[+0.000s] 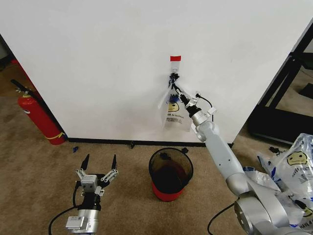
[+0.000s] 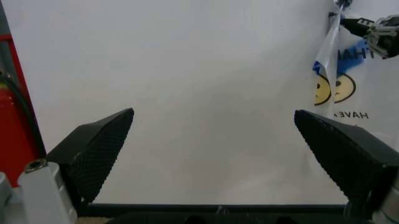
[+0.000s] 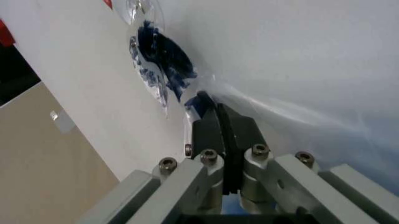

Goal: Pick up the garbage bag from the wall and place it over the trash bin.

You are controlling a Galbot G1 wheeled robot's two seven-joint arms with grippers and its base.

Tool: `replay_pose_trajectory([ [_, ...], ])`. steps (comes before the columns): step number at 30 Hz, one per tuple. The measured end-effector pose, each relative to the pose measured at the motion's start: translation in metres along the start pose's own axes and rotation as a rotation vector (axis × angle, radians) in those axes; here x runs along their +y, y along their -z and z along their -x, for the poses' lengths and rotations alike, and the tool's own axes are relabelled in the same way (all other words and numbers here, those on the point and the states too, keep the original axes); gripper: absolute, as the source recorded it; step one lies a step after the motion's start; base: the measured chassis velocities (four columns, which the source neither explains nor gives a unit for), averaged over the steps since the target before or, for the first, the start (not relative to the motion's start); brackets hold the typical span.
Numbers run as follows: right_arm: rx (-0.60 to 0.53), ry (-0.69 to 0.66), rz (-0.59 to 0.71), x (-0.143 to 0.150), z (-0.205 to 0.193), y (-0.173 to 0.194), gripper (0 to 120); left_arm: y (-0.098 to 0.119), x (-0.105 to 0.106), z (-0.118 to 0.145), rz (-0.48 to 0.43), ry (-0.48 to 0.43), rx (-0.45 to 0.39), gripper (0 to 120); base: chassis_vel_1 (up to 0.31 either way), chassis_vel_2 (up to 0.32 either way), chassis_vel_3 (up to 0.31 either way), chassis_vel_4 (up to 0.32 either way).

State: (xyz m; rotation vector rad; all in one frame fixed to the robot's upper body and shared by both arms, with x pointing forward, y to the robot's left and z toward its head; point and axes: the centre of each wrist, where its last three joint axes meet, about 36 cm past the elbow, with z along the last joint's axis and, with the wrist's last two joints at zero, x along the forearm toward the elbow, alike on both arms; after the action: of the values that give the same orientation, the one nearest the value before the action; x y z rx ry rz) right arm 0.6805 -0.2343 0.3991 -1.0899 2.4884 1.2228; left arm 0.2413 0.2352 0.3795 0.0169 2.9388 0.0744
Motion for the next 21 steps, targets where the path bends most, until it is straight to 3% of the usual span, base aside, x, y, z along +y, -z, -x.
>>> replay_pose_trajectory([
  [11, 0.025, 0.028, -0.001, 0.016, 0.008, -0.017, 0, 0.016, 0.005, 0.005, -0.009, -0.002, -0.05, 100, 0.0, 0.0, 0.0, 0.0],
  [21, 0.039, 0.049, -0.005, 0.031, -0.014, -0.033, 0, 0.009, 0.0, 0.005, -0.017, -0.012, -0.023, 100, 0.0, 0.0, 0.0, 0.0],
])
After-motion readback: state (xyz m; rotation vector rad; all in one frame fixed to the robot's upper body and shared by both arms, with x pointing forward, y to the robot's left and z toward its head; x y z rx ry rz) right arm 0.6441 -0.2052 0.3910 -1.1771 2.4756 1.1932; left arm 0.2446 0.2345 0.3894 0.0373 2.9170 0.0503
